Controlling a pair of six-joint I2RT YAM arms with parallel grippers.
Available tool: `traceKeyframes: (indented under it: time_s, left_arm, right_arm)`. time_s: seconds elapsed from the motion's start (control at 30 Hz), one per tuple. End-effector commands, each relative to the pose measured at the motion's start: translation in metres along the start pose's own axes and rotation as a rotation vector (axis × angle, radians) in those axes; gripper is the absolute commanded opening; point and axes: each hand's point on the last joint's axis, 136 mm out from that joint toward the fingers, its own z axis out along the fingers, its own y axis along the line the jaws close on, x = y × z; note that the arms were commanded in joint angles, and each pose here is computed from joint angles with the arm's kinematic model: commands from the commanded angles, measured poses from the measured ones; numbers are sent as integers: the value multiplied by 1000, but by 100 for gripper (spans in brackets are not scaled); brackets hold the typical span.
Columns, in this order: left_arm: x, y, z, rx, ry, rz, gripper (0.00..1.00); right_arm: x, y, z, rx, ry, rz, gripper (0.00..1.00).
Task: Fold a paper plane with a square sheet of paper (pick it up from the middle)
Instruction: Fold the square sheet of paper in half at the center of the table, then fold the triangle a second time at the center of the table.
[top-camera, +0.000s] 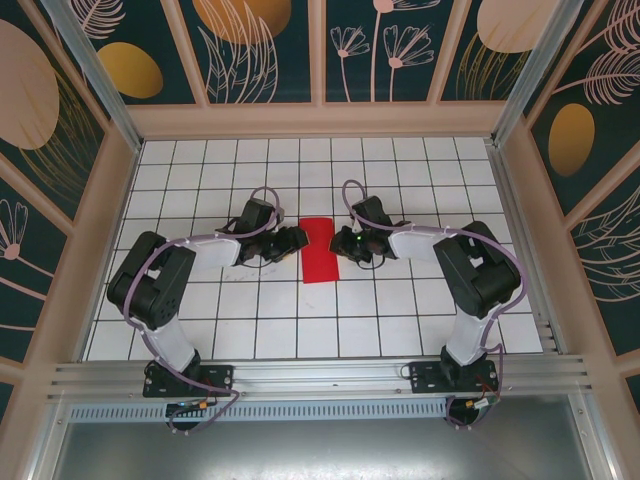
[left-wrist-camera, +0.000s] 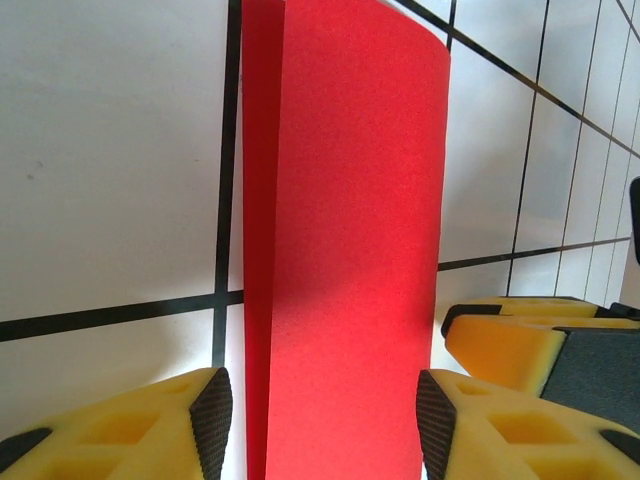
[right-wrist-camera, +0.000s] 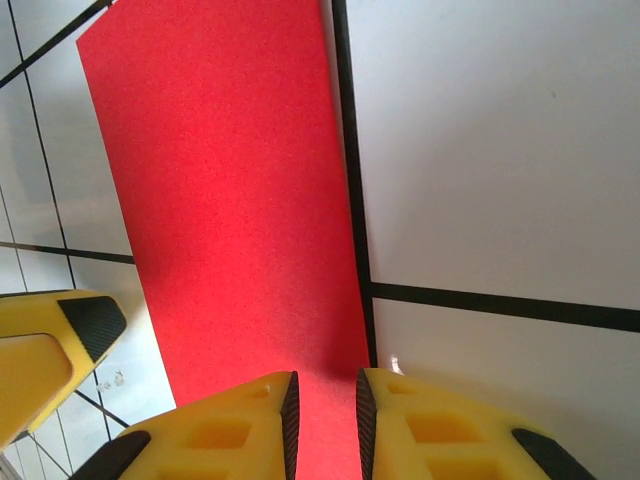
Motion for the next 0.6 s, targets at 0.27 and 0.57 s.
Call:
traceKeyframes:
  time_s: [0.27,0.57]
  left_arm:
    - [2,5,6,11,18,-18,55]
    - [3,3,8,20,30,-19,55]
  right_arm:
    - [-6,11,-2,-62,-9,3,25]
    - [7,-16,13,6,22,45,25]
